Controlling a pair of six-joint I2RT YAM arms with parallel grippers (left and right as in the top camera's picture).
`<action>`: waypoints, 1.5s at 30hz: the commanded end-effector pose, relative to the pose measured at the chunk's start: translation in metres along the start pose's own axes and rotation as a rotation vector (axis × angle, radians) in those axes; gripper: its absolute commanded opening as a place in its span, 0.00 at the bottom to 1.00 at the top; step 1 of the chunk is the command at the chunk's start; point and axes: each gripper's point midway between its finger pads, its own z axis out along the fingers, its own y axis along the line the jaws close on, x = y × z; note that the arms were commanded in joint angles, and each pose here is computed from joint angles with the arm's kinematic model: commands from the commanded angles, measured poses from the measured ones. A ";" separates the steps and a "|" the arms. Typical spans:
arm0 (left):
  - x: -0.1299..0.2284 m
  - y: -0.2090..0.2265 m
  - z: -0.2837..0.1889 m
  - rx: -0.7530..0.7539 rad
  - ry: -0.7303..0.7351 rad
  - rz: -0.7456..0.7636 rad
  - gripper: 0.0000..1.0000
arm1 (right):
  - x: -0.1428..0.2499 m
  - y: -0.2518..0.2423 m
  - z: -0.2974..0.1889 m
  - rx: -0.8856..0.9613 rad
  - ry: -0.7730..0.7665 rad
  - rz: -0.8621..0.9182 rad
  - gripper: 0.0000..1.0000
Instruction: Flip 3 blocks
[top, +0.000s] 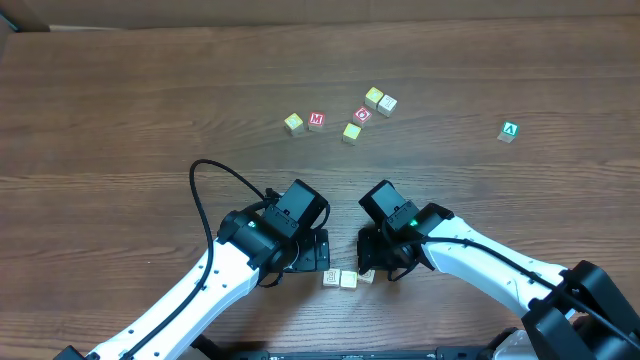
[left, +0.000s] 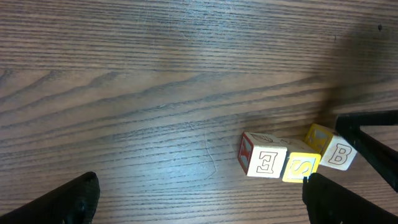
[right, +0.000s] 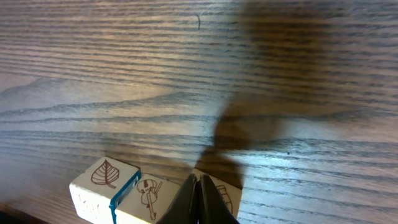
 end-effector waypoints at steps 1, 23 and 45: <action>0.002 0.001 0.001 0.004 0.007 0.011 0.97 | 0.007 0.006 0.002 -0.012 0.018 -0.029 0.04; 0.002 0.001 0.001 0.001 0.010 0.012 0.99 | -0.028 0.014 -0.021 0.023 -0.107 0.020 0.04; 0.018 0.009 0.047 -0.084 0.163 0.117 0.04 | 0.033 -0.041 -0.042 0.207 0.118 0.153 0.04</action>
